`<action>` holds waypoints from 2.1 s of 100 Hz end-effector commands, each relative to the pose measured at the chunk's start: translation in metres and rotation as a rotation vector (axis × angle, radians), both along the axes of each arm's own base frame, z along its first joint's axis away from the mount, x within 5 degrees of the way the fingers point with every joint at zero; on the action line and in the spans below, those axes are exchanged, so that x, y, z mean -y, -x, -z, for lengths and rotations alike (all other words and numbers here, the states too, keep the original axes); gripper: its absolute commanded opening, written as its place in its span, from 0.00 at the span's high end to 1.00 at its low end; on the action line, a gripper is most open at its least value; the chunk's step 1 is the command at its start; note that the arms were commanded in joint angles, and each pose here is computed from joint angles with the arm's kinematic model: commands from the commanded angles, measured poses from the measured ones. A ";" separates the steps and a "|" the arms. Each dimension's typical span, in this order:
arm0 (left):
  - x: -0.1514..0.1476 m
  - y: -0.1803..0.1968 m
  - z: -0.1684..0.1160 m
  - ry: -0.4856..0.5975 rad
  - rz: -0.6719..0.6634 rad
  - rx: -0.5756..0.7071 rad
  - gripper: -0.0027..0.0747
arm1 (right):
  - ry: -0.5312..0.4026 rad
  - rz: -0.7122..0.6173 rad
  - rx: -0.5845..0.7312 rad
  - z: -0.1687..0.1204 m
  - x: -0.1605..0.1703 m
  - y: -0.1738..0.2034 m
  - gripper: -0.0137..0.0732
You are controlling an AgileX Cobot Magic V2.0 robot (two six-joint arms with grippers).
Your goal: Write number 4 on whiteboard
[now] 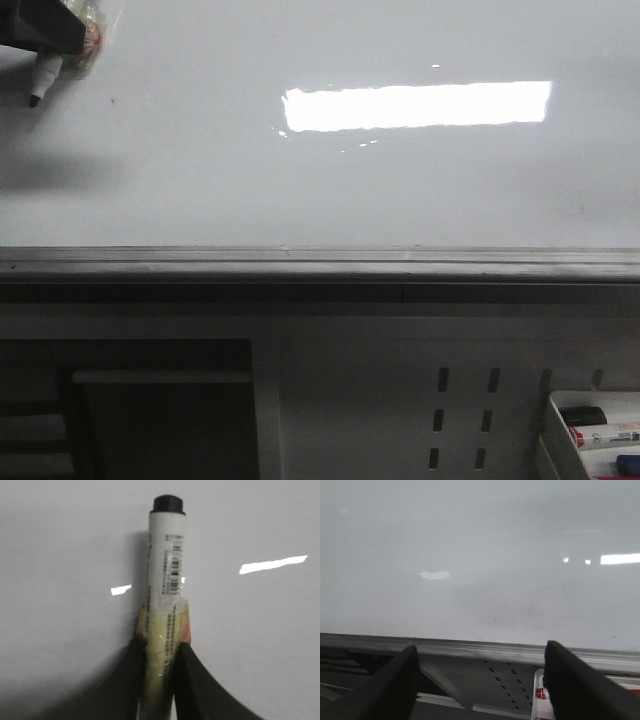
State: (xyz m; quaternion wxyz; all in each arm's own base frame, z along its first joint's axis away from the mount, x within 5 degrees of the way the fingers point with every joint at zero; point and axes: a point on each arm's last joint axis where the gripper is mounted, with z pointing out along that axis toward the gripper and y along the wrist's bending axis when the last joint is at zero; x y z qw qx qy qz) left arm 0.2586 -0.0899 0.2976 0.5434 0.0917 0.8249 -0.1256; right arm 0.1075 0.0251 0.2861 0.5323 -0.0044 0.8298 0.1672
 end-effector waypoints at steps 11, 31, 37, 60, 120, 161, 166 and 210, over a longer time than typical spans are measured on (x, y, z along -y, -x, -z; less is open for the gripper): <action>-0.006 0.013 -0.040 0.014 -0.001 0.174 0.99 | -0.017 0.027 0.061 -0.014 0.002 -0.005 0.30; -0.010 0.045 -0.059 -0.097 0.082 0.204 0.99 | -0.020 -0.010 0.043 -0.012 -0.001 -0.003 0.30; -0.007 0.056 -0.061 -0.155 0.133 0.202 0.99 | -0.036 -0.060 0.045 -0.013 -0.006 -0.003 0.30; 0.029 0.096 -0.061 -0.309 0.448 0.233 0.99 | -0.125 -0.368 0.052 -0.032 -0.031 -0.013 0.30; 0.118 0.134 -0.023 -0.400 0.885 0.198 0.99 | -0.166 -0.829 -0.109 -0.061 -0.063 -0.054 0.30; 0.122 0.132 -0.022 -0.397 0.884 0.224 0.99 | -0.153 -0.894 -0.172 -0.049 -0.086 -0.064 0.30; 0.122 0.131 -0.022 -0.396 0.884 0.226 0.99 | -0.161 -0.894 -0.176 -0.048 -0.088 -0.065 0.30; 0.124 0.130 -0.025 -0.378 0.875 0.264 0.99 | -0.168 -0.949 -0.217 -0.049 -0.099 -0.083 0.30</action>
